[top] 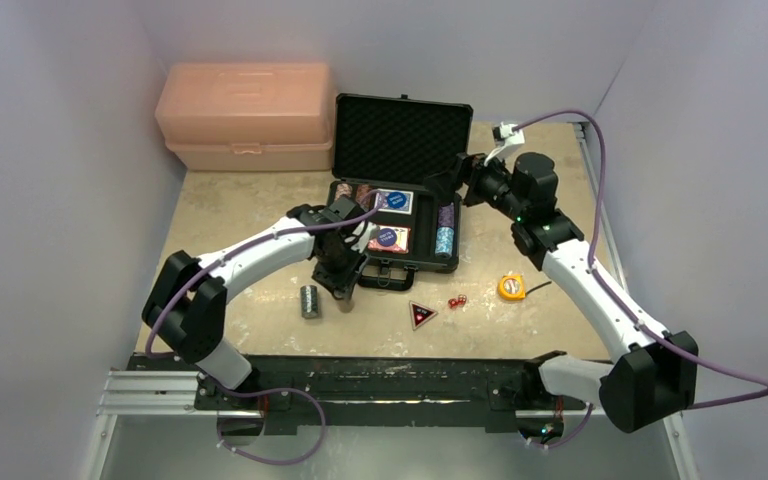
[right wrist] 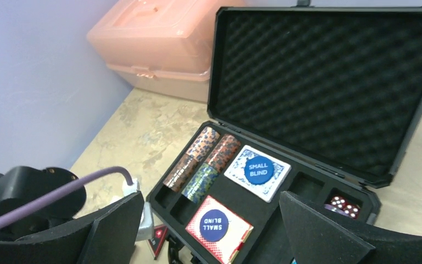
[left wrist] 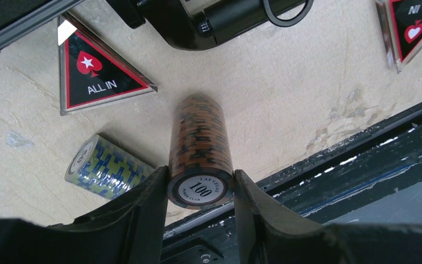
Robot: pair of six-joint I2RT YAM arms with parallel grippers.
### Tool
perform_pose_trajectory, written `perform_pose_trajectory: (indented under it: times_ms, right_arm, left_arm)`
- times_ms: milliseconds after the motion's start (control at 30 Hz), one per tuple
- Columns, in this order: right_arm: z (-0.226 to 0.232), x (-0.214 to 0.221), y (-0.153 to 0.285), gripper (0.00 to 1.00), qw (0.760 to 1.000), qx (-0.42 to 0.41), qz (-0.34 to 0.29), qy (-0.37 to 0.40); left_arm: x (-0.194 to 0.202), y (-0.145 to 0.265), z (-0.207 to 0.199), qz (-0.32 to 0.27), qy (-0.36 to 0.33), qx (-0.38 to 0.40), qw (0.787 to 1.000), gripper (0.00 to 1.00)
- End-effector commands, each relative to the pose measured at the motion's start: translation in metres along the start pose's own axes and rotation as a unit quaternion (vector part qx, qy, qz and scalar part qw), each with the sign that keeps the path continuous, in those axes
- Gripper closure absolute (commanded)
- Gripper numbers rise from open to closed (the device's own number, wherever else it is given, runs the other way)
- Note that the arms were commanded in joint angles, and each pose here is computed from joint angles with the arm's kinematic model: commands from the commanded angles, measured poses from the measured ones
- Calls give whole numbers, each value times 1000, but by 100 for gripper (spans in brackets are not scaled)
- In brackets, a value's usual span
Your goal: Pack up texas hold em set
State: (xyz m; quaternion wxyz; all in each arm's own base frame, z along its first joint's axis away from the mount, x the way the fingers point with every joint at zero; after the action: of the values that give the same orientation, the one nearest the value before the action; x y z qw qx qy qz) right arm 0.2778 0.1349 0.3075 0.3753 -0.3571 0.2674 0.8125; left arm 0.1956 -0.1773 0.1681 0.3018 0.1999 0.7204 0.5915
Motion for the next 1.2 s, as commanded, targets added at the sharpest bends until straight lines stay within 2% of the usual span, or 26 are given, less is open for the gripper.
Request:
perform_pose_trajectory:
  times_ms: [0, 300, 600, 733, 867, 1167]
  right_arm:
    - [9, 6, -8, 1, 997, -71, 29, 9]
    - [35, 33, -23, 1, 988, -124, 54, 69]
    - [54, 63, -18, 1, 969, -199, 34, 145]
    - [64, 87, -16, 1, 949, -239, 42, 204]
    - [69, 106, -11, 1, 918, -294, 47, 262]
    - [78, 133, 1, 2, 871, -378, 65, 306]
  left_arm:
    - [-5, 35, -6, -66, -12, 9, 998, 100]
    - [13, 60, 10, -121, 30, -6, 992, 100]
    - [28, 79, 20, -172, 58, -16, 983, 100]
    - [32, 85, 19, -186, 46, -14, 981, 100]
    - [36, 89, 18, -201, 39, -15, 979, 100]
    - [39, 94, 15, -220, 28, -4, 975, 100]
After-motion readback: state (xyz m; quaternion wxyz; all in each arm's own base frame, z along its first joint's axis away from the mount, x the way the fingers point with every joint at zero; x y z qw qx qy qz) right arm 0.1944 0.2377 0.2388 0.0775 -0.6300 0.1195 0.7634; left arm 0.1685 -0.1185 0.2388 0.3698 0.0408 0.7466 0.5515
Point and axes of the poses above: each gripper's point midway between its finger pads, its own y axis back along the fingers, its own z axis along the line the jaws close on, x = y × z, the point moved 10 cm from there along y, back along the fingers, and after that the axes turned 13 degrees about -y, right-handed, at the moved point
